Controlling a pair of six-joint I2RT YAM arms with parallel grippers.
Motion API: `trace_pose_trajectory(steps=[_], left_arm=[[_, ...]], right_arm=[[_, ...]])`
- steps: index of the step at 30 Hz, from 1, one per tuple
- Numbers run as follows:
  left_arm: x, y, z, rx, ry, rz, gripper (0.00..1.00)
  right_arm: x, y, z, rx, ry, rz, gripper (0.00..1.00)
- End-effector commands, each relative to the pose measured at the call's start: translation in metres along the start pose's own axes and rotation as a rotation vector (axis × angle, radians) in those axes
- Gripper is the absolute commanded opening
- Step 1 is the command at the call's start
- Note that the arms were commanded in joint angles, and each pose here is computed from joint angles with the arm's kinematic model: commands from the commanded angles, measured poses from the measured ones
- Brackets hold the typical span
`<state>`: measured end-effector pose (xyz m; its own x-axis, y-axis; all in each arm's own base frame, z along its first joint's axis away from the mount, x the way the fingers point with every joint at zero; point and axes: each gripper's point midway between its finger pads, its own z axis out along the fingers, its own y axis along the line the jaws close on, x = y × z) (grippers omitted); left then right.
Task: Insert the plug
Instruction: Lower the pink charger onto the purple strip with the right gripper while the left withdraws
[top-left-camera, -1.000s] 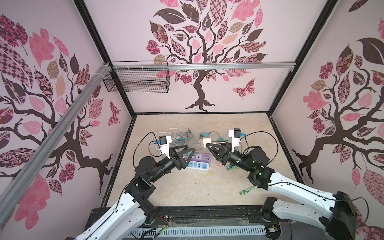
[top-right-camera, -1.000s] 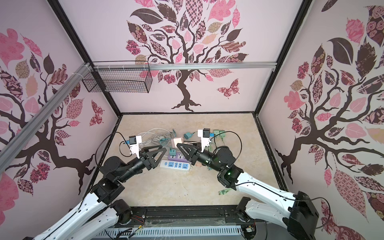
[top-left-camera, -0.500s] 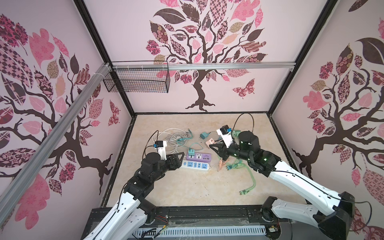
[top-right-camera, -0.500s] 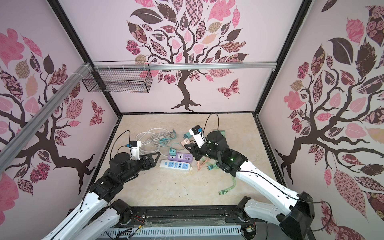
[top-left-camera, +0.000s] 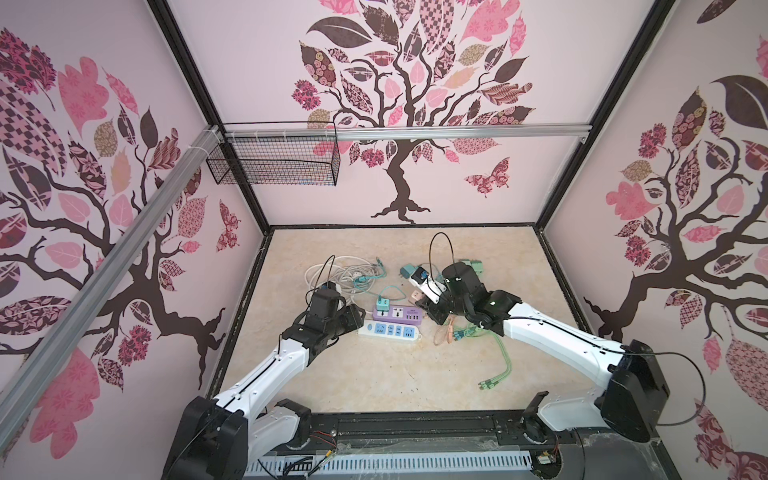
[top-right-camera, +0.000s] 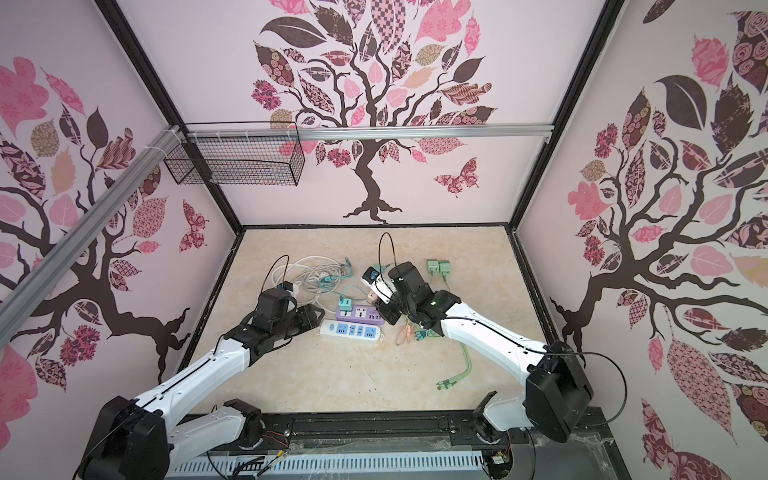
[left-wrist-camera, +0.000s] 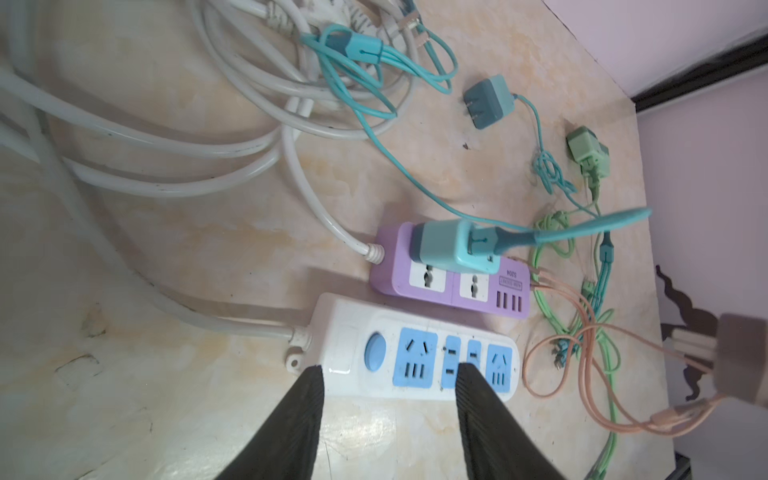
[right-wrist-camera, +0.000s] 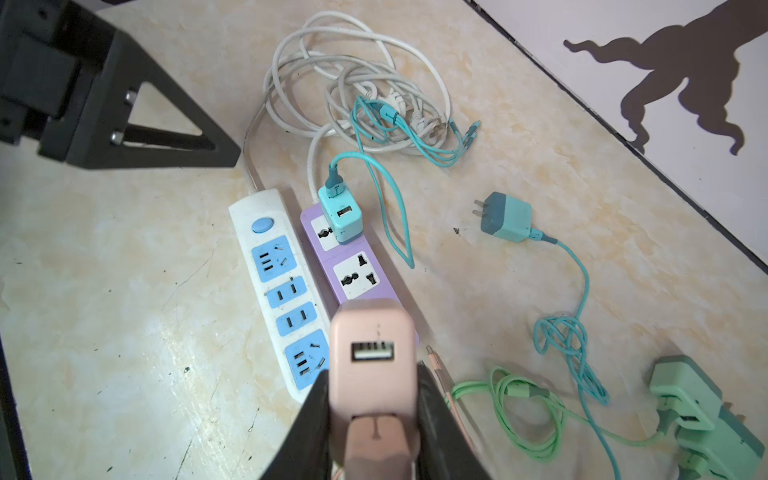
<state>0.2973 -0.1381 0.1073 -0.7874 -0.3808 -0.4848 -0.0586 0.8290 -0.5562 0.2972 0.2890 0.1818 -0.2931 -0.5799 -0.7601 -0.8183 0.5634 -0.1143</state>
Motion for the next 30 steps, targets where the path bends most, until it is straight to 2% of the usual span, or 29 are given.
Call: trace_pose_trajectory(steps=[1,11,15,22,30], left_arm=[[-0.011,-0.008,0.006,0.075,-0.015,-0.012,0.52],[-0.009,-0.010,0.035,0.090,0.067,0.002,0.49],[-0.010,-0.012,0.049,0.099,0.096,-0.005,0.41],[-0.010,-0.015,0.065,0.122,0.131,-0.017,0.37],[-0.004,-0.011,0.081,0.114,0.177,-0.023,0.32]], right_arm=[[-0.016,0.001,0.014,-0.024,-0.033,-0.061,0.13],[-0.003,0.027,0.044,-0.182,-0.034,-0.169,0.14],[0.001,0.033,0.055,-0.230,-0.024,-0.233,0.15],[0.012,0.022,0.083,-0.230,0.083,-0.279,0.13],[0.020,0.013,0.101,-0.245,0.136,-0.313,0.13]])
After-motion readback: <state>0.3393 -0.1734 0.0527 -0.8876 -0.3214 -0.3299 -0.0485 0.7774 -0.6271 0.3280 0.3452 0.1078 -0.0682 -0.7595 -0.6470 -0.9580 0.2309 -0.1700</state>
